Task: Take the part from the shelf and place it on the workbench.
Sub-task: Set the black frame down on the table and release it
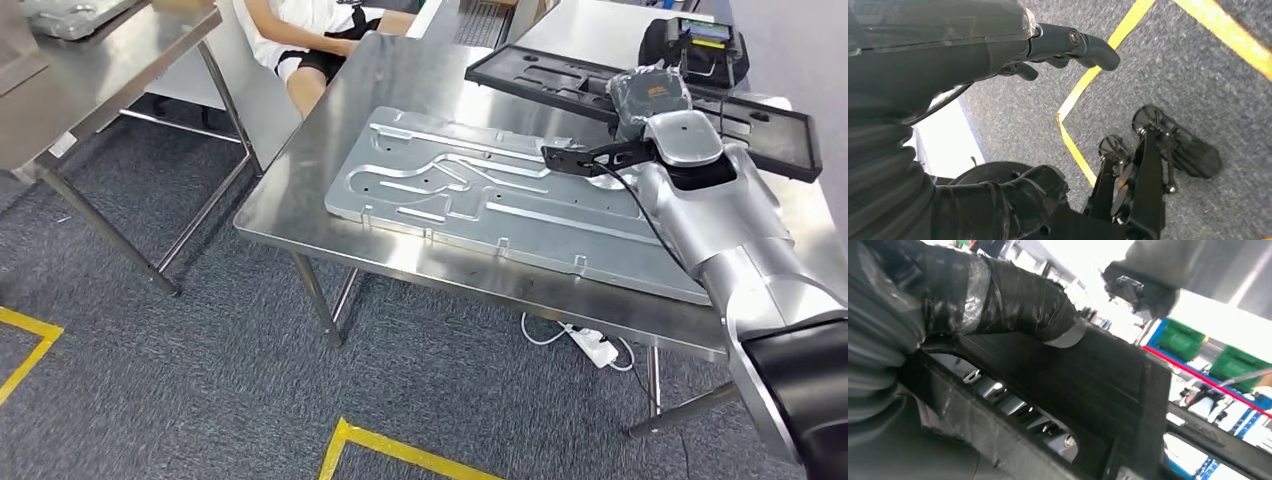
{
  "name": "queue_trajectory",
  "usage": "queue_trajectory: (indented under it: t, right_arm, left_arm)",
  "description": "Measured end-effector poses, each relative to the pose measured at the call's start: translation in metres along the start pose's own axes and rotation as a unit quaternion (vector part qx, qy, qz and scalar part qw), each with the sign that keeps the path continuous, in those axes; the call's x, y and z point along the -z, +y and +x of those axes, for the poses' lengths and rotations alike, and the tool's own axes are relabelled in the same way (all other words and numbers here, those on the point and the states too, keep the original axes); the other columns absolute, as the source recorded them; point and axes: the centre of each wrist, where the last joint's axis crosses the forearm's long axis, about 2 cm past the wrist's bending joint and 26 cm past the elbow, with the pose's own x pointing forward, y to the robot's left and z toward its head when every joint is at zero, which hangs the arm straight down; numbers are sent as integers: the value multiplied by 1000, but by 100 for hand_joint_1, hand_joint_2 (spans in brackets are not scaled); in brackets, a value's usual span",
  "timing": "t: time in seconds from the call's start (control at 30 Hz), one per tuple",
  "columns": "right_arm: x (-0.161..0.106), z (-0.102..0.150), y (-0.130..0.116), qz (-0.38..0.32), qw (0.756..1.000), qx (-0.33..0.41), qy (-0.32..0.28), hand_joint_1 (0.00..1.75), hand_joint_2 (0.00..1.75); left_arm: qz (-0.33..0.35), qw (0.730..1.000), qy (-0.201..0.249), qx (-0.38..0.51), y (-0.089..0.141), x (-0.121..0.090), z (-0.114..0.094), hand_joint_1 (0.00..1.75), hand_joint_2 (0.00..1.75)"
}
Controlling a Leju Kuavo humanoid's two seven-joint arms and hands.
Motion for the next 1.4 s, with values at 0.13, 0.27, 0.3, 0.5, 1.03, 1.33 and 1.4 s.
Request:
queue_trajectory:
  t: [0.13,0.27,0.3,0.5,1.03,1.33,1.4]
  right_arm:
    - [-4,-2,14,1,1000,16,9,175,175]
    - [-9,-3,34,19,1000,20,12,175,175]
    - [-9,-2,37,21,999,21,12,175,175]
    - [-12,-2,46,27,999,23,15,175,175]
    - [-28,22,101,62,996,58,-2,175,175]
    - [-47,34,146,99,992,75,-8,175,175]
    - [-49,33,149,104,992,72,-8,175,175]
  left_arm:
    - [-1,1000,1,-1,0,0,0,0,175]
    - [-1,1000,2,-2,0,0,-1,0,175]
    - [-1,1000,2,-2,0,0,-1,0,175]
    - [-1,1000,2,-4,-1,0,0,0,175]
    - [5,1000,0,-2,4,1,2,0,175]
    - [-3,999,-33,-8,5,1,2,0,175]
    - [-5,999,-40,-9,5,1,2,0,175]
